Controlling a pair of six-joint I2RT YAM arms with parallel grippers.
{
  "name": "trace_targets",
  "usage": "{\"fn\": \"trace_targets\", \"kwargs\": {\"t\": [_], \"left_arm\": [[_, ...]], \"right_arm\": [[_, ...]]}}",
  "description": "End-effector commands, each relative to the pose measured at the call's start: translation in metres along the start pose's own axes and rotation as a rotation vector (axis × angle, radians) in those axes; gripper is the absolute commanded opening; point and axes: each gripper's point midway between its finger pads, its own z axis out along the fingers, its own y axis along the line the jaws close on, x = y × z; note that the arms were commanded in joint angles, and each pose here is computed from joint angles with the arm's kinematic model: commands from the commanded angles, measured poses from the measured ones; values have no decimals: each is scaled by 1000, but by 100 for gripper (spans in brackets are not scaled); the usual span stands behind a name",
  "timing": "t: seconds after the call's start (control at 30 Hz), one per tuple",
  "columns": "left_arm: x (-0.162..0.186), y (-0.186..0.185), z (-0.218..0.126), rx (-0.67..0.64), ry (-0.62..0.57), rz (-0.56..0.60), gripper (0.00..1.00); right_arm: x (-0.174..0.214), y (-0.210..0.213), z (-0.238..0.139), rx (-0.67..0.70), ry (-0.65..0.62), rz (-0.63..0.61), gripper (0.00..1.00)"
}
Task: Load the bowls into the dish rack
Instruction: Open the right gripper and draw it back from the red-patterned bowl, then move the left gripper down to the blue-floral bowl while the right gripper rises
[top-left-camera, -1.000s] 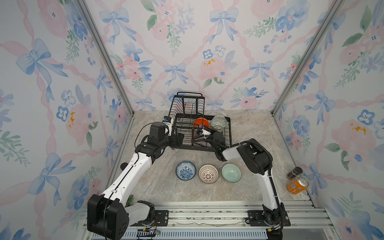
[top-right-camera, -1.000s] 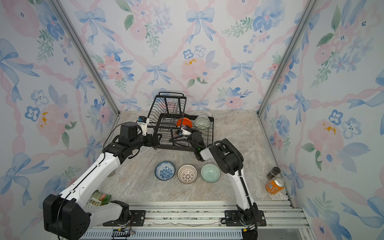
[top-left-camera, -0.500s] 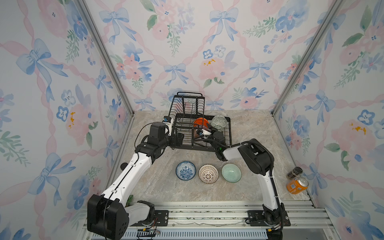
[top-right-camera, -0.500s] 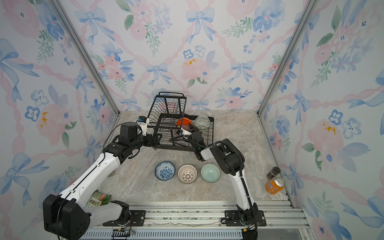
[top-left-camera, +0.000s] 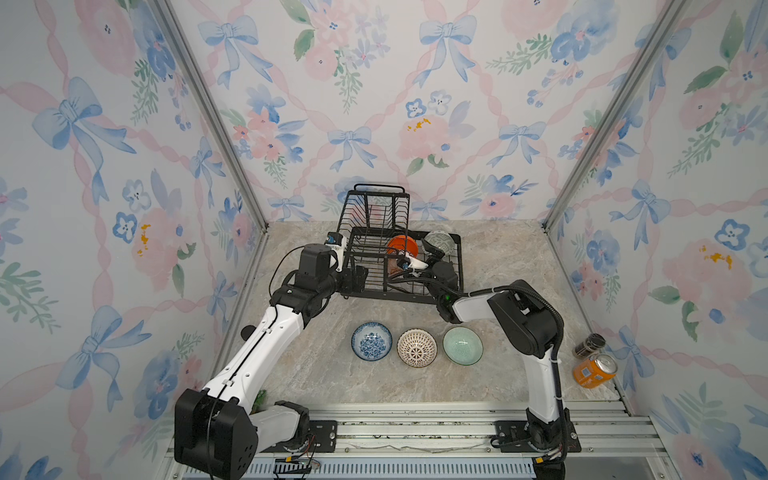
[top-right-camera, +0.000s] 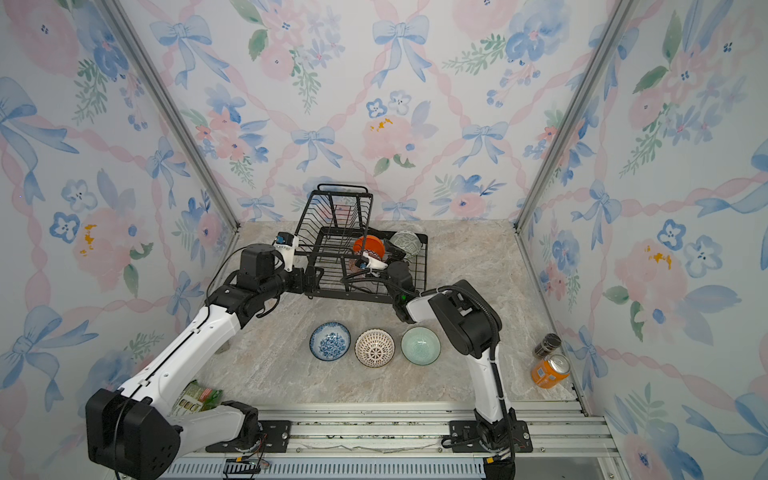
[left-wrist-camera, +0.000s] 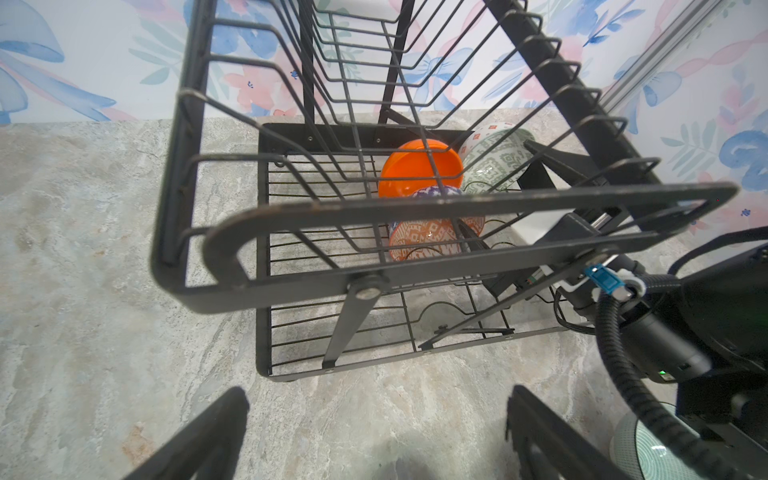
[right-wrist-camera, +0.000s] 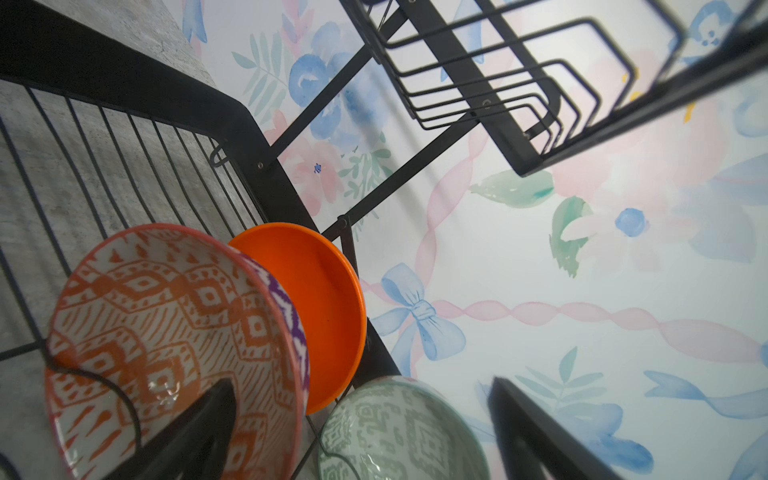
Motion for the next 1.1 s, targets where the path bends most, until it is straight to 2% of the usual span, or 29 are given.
{"fn": "trace_targets", "kwargs": {"t": [0.0,0.37,0.5,0.77,0.9,1.07], "left_arm": [[1,2,0,-4,-5,0,98],[2,-3,-3,-8,3,11,98],[8,-2,-7,-41,35,18,98],[22,-9,-12,-34,67,7,98],[39,-15,-8,-14,115,-18,98],[65,-20,1,2,181,-50,98]], "right_arm": [[-6,-25,-13,41,4,15,97],[-6,-37,-62,-31,51,134,97],[-8,-37,-81,-118,134,219,97],[-29,-73,-133,-235,276,460,97],[-32,-88,-163,-314,380,575,97],[-27,-110,-187,-348,446,711,97]]}}
